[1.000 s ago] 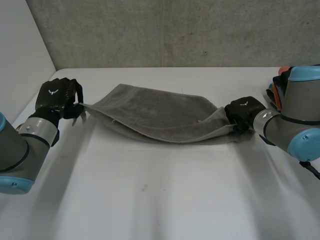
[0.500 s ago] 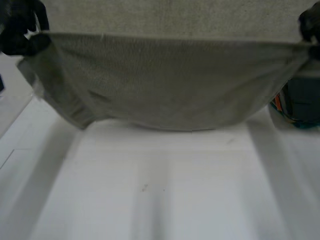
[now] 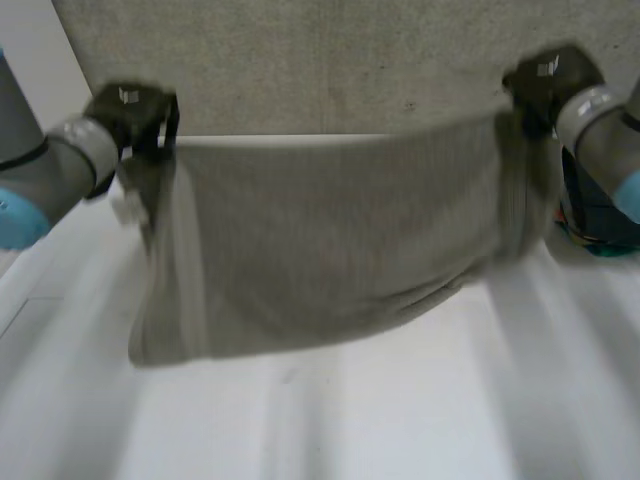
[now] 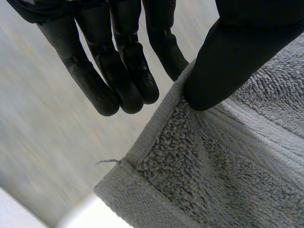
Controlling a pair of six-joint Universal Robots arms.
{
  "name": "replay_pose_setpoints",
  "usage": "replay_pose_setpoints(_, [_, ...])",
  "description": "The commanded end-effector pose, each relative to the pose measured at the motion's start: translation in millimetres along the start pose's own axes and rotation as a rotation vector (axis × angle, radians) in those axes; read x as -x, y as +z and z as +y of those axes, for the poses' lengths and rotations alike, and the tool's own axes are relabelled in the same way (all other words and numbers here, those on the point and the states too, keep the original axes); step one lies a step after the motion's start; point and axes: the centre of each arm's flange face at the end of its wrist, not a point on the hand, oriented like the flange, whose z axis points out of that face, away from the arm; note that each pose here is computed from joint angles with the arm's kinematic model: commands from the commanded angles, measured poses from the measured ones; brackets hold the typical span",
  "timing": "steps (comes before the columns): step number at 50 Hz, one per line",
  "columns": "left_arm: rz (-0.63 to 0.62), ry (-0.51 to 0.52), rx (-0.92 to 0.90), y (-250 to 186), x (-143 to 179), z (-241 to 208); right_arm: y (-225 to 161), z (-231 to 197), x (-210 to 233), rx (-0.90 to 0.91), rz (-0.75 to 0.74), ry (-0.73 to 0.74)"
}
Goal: Fold the laundry.
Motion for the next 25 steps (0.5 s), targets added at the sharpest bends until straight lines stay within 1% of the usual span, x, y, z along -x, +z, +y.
replay_pose_setpoints(1, [-0.19,0.016,-0.553,10.5,38.0,-106.4,25.4,-69.9,-51.6,-0.542,0.374,0.085])
replay_pose_setpoints(2, [-0.219,0.01,-0.615,7.5,43.8,-116.8,24.1,-76.4,-56.4,-0.593,0.402,0.092])
replay_pose_setpoints(3, [-0.266,-0.013,-0.72,1.1,52.8,-132.4,20.7,-88.0,-66.0,-0.688,0.449,0.107])
replay_pose_setpoints(4, [-0.282,-0.023,-0.763,-1.8,55.8,-137.8,19.1,-92.3,-69.5,-0.727,0.466,0.112])
replay_pose_setpoints(6, [-0.309,-0.04,-0.818,-5.8,61.8,-142.1,16.7,-97.3,-73.2,-0.779,0.486,0.115])
replay_pose_setpoints(8, [-0.304,-0.059,-0.817,-6.3,62.9,-133.7,16.2,-96.3,-74.7,-0.781,0.488,0.13])
replay_pose_setpoints(10, [-0.287,-0.062,-0.787,-5.4,60.6,-123.9,17.7,-90.5,-70.4,-0.747,0.461,0.14])
replay_pose_setpoints(11, [-0.27,-0.063,-0.747,-3.1,57.3,-110.4,18.8,-83.6,-66.3,-0.705,0.432,0.154])
replay_pose_setpoints(14, [-0.249,-0.071,-0.685,0.0,51.5,-88.6,22.1,-69.3,-59.1,-0.634,0.382,0.17])
replay_pose_setpoints(15, [-0.232,-0.082,-0.641,1.4,46.9,-72.8,25.1,-57.4,-51.4,-0.582,0.343,0.175])
replay_pose_setpoints(18, [-0.217,-0.101,-0.569,3.7,40.5,-46.9,26.8,-40.9,-36.6,-0.496,0.271,0.18])
replay_pose_setpoints(19, [-0.201,-0.11,-0.512,5.4,34.2,-27.1,27.8,-25.8,-25.1,-0.429,0.217,0.185])
replay_pose_setpoints(21, [-0.19,-0.121,-0.451,6.9,28.2,-4.6,27.9,-9.6,-13.6,-0.359,0.164,0.193])
replay_pose_setpoints(22, [-0.177,-0.134,-0.384,7.2,19.8,19.7,26.8,8.3,0.3,-0.285,0.105,0.201])
replay_pose_setpoints(25, [-0.148,-0.156,-0.285,4.9,5.7,54.7,22.7,37.4,22.0,-0.172,0.015,0.204])
